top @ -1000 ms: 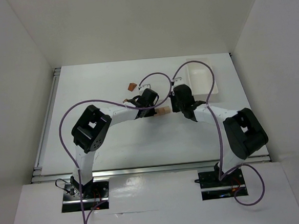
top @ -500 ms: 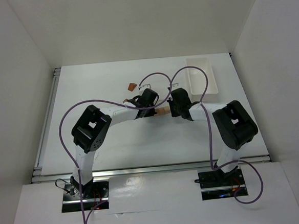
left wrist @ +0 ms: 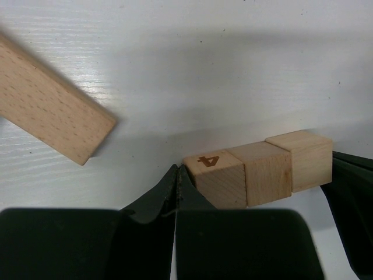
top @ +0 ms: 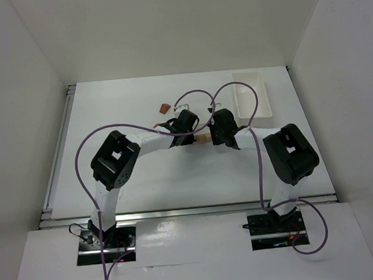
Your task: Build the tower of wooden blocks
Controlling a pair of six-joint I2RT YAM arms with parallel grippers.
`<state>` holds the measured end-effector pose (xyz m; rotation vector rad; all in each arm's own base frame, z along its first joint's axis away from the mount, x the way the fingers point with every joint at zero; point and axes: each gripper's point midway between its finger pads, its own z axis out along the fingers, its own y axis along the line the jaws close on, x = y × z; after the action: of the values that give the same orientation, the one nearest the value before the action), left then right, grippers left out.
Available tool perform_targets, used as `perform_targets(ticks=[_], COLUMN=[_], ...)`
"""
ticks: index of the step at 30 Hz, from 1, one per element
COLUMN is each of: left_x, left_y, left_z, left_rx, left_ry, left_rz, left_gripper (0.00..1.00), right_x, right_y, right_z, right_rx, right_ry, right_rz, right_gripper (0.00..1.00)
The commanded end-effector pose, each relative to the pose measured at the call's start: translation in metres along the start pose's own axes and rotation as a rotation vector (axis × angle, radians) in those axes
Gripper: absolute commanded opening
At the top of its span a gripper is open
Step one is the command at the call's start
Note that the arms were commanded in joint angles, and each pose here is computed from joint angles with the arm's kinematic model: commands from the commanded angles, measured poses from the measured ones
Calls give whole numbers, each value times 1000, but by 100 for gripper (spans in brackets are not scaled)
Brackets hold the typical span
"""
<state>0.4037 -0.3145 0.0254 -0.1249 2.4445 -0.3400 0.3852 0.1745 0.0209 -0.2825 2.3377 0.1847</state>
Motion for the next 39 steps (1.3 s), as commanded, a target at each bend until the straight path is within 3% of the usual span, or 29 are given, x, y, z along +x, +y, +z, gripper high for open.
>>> perform_targets(ticks=[1,8,14,15,16,29,31,32,34,36,37,38,39], left_x=[-5,-6,-10,-11,-12,-60,-68,-77,-89,-97,-93,-107,-99], left_y=[-6,-6,-4,-4,1,11,21,25,39,50,60,64,78], left_z=[2,2,-1,-4,-4,-55,-68,-87,-108,-131,-138,-162,-168], left_rx=[3,-2,-19,-20,-47,-64,-83,-82,-93,-98,-114,-96,-138], left_ry=[-13,-6,-20,-19,-27,-161,-195,-235,-278,-324,-341,-393,-392], left_rz=[31,34,24,25,19,-5,-10,-22,-39,-61,-65,-84,-92], left_gripper=[0,0,1,6,19,24,30,41,51,64,91,100,100], right_x=[-22,-17,-14,-14,-14,-63,-76,-86,-101,-106,-110,-117,-119], right_y=[6,7,-11,-12,-13,-21,-21,-15,-8,8,20,32,49], right_z=[3,0,-1,-1,-2,-31,-39,-43,-53,-56,-60,-63,-62], right_rx=[-31,-38,63,72,82,138,133,99,49,-30,-98,-140,-219], right_ry=[-54,-42,-24,-26,-17,-146,-180,-202,-250,-279,-297,-321,-328], right_rz=[1,-1,15,28,26,63,43,27,-45,-143,-185,-226,-303], right_gripper=[12,12,13,15,20,33,38,42,46,57,66,70,78])
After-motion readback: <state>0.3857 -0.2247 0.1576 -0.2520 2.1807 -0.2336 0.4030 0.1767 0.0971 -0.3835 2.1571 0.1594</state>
